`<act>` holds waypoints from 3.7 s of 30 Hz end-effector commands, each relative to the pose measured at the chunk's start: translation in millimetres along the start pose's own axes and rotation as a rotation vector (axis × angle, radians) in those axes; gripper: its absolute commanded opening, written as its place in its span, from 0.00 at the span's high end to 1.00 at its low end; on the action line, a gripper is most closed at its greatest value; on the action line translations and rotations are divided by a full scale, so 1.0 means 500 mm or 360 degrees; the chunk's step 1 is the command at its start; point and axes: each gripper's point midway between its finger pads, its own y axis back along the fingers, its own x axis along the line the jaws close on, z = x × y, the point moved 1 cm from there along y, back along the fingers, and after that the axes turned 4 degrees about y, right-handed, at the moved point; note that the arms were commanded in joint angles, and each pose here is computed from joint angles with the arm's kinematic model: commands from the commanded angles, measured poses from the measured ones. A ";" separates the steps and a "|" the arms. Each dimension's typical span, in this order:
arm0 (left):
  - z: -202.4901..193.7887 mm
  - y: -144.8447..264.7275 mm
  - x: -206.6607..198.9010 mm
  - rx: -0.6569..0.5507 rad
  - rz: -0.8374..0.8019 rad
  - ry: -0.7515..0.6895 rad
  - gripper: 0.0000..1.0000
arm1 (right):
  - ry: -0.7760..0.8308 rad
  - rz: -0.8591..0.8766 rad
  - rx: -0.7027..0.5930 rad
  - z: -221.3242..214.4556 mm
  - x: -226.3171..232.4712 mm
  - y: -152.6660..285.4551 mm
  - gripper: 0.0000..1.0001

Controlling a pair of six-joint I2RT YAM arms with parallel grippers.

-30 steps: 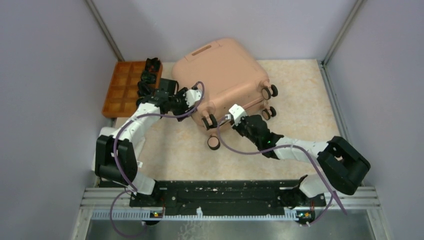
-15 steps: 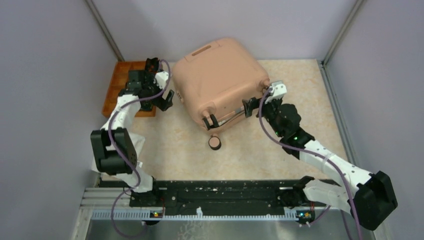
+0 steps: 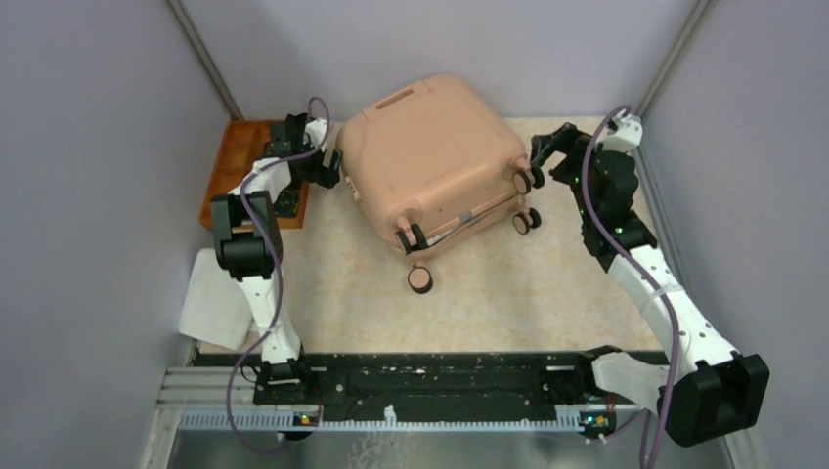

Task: Pack the luggage
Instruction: Zip the luggage at the center of the board.

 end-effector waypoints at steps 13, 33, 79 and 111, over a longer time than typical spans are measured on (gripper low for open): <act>0.244 0.116 -0.161 -0.0723 -0.0751 -0.0046 0.10 | 0.0199 0.0514 0.0469 -0.161 0.138 0.104 0.01; 0.104 0.227 -0.136 -0.0491 -0.0510 -0.0519 0.01 | 0.0797 0.0606 0.0835 -0.416 0.398 0.188 0.01; 0.098 0.268 -0.096 -0.1011 0.0297 -0.1241 0.01 | 0.0665 0.0457 0.0756 -0.449 0.455 0.094 0.54; 0.047 0.228 -0.327 -0.1495 -0.0371 -0.1989 0.01 | -0.0168 0.0744 0.0159 0.001 0.509 0.114 1.00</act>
